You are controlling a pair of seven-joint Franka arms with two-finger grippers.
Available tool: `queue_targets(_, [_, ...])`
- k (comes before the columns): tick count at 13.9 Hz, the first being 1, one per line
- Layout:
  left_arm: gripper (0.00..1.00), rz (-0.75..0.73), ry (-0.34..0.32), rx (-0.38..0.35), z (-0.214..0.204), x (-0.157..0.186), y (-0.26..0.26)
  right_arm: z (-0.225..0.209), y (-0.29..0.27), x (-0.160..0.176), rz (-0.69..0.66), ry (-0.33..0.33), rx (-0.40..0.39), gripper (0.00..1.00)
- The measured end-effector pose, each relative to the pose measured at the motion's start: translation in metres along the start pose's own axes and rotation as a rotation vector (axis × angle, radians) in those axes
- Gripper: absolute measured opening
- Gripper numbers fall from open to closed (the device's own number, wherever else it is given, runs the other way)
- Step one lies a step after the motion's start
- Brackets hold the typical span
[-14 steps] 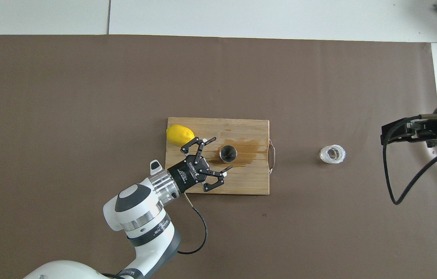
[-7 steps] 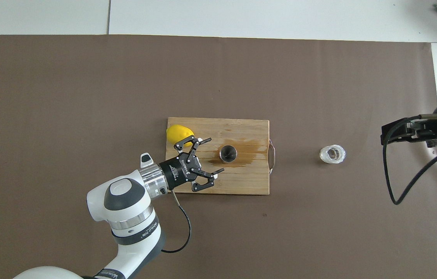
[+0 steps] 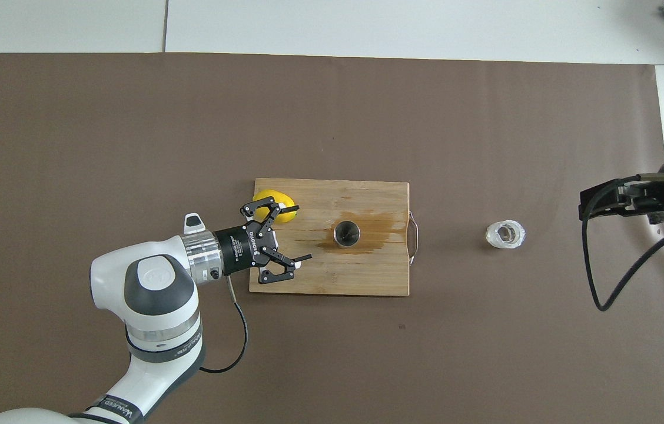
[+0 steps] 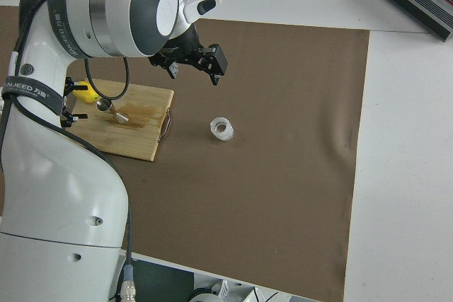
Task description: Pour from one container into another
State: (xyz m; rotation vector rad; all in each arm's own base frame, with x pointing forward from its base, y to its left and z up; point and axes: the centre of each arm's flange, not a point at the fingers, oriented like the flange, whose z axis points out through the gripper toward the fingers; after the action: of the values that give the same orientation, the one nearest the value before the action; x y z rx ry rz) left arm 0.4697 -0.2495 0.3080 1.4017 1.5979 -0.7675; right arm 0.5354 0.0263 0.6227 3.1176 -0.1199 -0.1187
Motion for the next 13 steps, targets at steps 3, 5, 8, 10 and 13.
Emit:
queue_targets(3, [1.0,0.062,0.095,0.055,-0.02,-0.002,0.018,0.0,0.0,0.0,0.0,0.0,0.0,1.0])
queue_targets(5, [1.0,0.104,0.171,0.089,-0.039,-0.004,0.031,0.0,0.0,0.0,0.0,0.0,0.0,1.0])
queue_targets(8, [1.0,0.173,0.252,0.136,-0.075,-0.006,0.051,0.0,0.0,0.0,0.0,0.0,0.0,1.0])
queue_targets(10, [1.0,0.232,0.309,0.179,-0.104,-0.004,0.065,0.0,0.0,0.0,0.0,0.0,0.0,1.0])
queue_targets(13, [1.0,0.323,0.412,0.266,-0.15,-0.009,0.091,0.0,0.0,0.0,0.0,0.0,0.0,1.0])
